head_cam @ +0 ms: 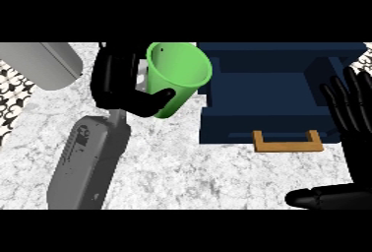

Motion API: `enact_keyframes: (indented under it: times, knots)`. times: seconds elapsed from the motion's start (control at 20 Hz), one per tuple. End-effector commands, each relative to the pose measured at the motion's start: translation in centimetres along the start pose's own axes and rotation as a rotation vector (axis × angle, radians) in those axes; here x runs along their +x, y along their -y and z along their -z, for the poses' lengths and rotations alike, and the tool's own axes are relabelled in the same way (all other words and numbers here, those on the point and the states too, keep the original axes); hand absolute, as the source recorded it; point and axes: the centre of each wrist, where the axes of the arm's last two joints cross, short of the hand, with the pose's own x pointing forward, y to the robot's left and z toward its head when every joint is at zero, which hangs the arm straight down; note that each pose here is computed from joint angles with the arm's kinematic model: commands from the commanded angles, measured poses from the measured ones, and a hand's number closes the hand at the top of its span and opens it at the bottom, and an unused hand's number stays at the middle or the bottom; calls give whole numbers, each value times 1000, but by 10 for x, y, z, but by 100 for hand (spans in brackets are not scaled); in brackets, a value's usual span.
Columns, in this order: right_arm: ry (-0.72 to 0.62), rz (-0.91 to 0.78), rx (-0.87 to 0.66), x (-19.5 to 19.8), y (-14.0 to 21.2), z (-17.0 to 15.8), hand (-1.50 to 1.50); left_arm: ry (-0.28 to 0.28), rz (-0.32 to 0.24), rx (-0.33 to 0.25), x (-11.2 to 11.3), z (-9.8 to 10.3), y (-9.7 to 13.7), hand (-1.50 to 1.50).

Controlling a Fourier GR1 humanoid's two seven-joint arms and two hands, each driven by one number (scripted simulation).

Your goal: Pick up the cup, place it into the drawer and close the drawer

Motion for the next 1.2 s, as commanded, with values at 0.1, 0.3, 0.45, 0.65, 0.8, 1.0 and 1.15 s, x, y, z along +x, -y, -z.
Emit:
enact_keyframes:
  times: [0.1,0.3,0.45,0.65,0.8,1.0,1.15]
  knots:
    - [-6,16,5,-1,-1,2,-150,-13,46,-8,8,41,15,150]
    - [-3,-10,21,-14,-10,-5,-150,-36,59,-48,19,66,35,150]
    - [6,16,3,-10,-7,-12,-150,-57,109,-39,-12,55,55,150]
    - [4,7,6,-12,1,-6,-150,-100,127,-51,-3,75,71,150]
    - [1,-9,3,-4,11,6,-150,-114,115,-46,-17,76,64,150]
    - [-9,9,4,-5,2,3,-150,-141,151,-19,-35,80,75,150]
    - [0,-4,21,-1,6,5,-150,-154,171,-27,-42,79,84,150]
